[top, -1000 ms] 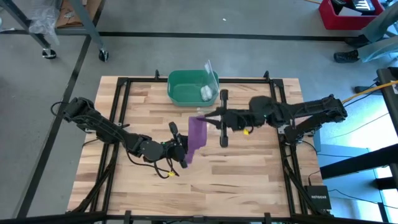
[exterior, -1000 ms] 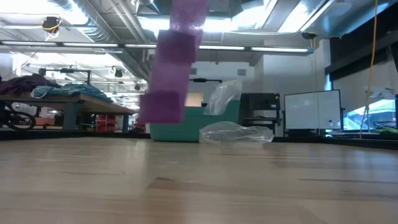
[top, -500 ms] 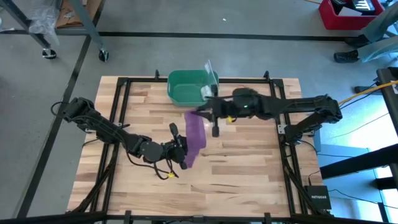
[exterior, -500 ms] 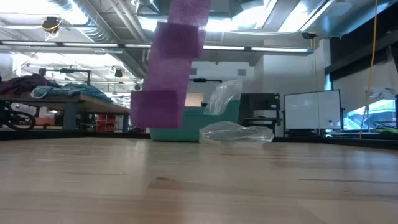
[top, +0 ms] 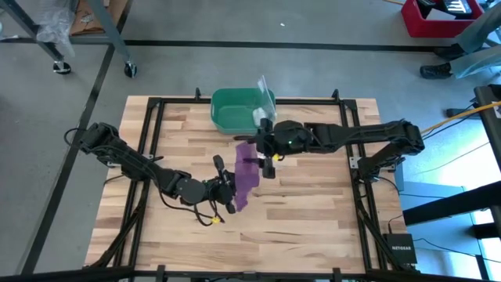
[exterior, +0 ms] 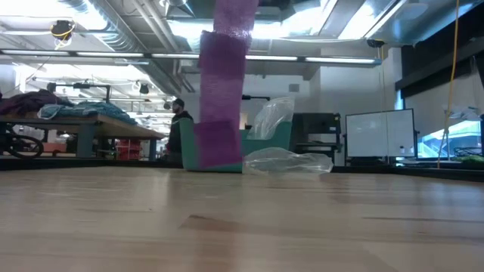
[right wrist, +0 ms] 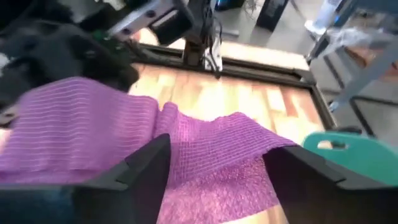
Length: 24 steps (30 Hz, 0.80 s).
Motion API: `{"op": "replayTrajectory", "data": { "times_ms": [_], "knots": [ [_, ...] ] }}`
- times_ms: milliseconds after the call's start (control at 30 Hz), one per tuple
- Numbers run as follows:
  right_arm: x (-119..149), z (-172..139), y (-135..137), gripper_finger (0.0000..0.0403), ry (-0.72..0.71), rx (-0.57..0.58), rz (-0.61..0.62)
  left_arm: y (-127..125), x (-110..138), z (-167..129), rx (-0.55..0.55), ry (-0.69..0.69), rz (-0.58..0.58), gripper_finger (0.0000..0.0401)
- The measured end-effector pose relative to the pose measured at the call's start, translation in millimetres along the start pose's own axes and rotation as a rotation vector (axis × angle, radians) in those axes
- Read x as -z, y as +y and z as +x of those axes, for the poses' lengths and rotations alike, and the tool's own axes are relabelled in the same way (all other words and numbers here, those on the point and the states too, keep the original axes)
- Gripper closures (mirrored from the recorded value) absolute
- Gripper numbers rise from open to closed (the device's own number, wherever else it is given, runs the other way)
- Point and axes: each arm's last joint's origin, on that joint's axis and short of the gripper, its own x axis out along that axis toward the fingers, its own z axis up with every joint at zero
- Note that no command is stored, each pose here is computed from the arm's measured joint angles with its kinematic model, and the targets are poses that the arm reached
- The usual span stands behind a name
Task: Roll bandage
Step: Roll the violet bandage
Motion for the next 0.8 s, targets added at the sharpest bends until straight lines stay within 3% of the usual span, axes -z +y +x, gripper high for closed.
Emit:
{"op": "replayTrajectory", "data": {
  "times_ms": [133,367,500,800],
  "knots": [
    [7.6,-2.0,2.7,0.0137,0.077,-0.066,0.014,1.6,7.0,4.8,0.001,0.046,-0.027,0.0386],
    [6.1,0.4,0.7,0.0138,0.062,-0.005,0.011,3.5,15.7,11.3,0.044,0.085,-0.067,0.0393],
    [11.6,-2.6,2.8,0.0139,0.131,-0.064,0.048,4.5,21.7,14.0,0.045,0.126,-0.078,0.0393],
    [-6.4,-21.3,-0.4,0.0139,0.171,-0.073,0.115,6.2,25.1,16.3,0.040,0.148,-0.100,0.0392]
  ]
}}
